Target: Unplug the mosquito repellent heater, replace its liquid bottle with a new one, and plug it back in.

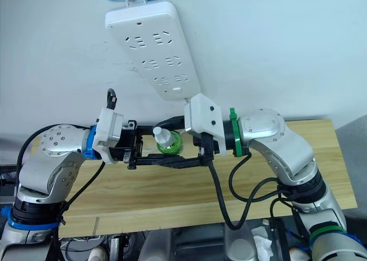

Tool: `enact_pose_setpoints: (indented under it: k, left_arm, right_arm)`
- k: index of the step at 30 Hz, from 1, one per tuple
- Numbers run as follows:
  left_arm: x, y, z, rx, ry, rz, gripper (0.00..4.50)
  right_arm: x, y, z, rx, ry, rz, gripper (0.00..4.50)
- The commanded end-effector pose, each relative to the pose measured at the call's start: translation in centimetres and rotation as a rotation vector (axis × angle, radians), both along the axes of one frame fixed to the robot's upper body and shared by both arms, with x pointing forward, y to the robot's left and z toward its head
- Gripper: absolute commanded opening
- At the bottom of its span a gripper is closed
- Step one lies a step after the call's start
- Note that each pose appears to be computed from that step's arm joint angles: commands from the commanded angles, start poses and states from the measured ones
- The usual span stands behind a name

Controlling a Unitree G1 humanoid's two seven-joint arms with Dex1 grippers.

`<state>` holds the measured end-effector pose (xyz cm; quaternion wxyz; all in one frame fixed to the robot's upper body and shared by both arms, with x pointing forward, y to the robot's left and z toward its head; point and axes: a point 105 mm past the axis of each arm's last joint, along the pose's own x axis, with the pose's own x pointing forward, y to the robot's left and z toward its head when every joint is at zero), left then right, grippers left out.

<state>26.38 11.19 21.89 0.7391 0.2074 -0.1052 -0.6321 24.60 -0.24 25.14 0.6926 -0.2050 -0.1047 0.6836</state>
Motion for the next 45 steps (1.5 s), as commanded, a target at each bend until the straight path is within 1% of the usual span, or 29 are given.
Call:
enact_pose_setpoints:
  k: [1,5,10,14,24,26,29,31,39,45]
  left_arm:
    - [-0.4,-0.3,0.7,-0.025,-0.087,0.027,2.22]
    - [-0.5,-0.4,0.4,-0.030,-0.107,0.067,2.22]
    - [-0.3,-0.3,0.3,-0.070,-0.110,0.141,2.22]
    - [0.1,-0.3,0.7,-0.107,-0.120,0.194,2.22]
    - [0.5,0.0,0.7,-0.119,-0.105,0.226,2.22]
    - [0.5,-0.1,0.7,-0.120,-0.100,0.226,2.22]
    - [0.5,-0.1,0.6,-0.120,-0.093,0.223,2.22]
    - [0.5,-0.2,0.6,-0.121,-0.087,0.218,2.22]
    - [0.5,-0.5,0.7,-0.122,-0.060,0.195,2.22]
    - [0.5,-0.2,0.8,-0.104,-0.028,0.162,2.22]
  right_arm:
    - [-0.8,0.2,1.0,0.032,-0.044,-0.024,3.49]
    - [-0.3,0.3,0.8,0.031,-0.043,-0.107,3.49]
    - [0.1,0.3,0.8,0.051,-0.009,-0.196,3.49]
    - [0.4,0.2,0.7,0.060,0.014,-0.258,3.49]
    - [0.0,0.3,1.2,0.087,0.041,-0.284,3.49]
    - [0.0,0.3,1.3,0.093,0.043,-0.284,3.12]
    - [-0.1,0.5,1.3,0.099,0.048,-0.279,2.22]
    - [-0.2,0.5,1.3,0.099,0.053,-0.274,1.51]
    - [-0.7,0.8,1.3,0.091,0.056,-0.233,1.51]
    - [-1.2,0.8,1.2,0.065,0.046,-0.160,1.51]
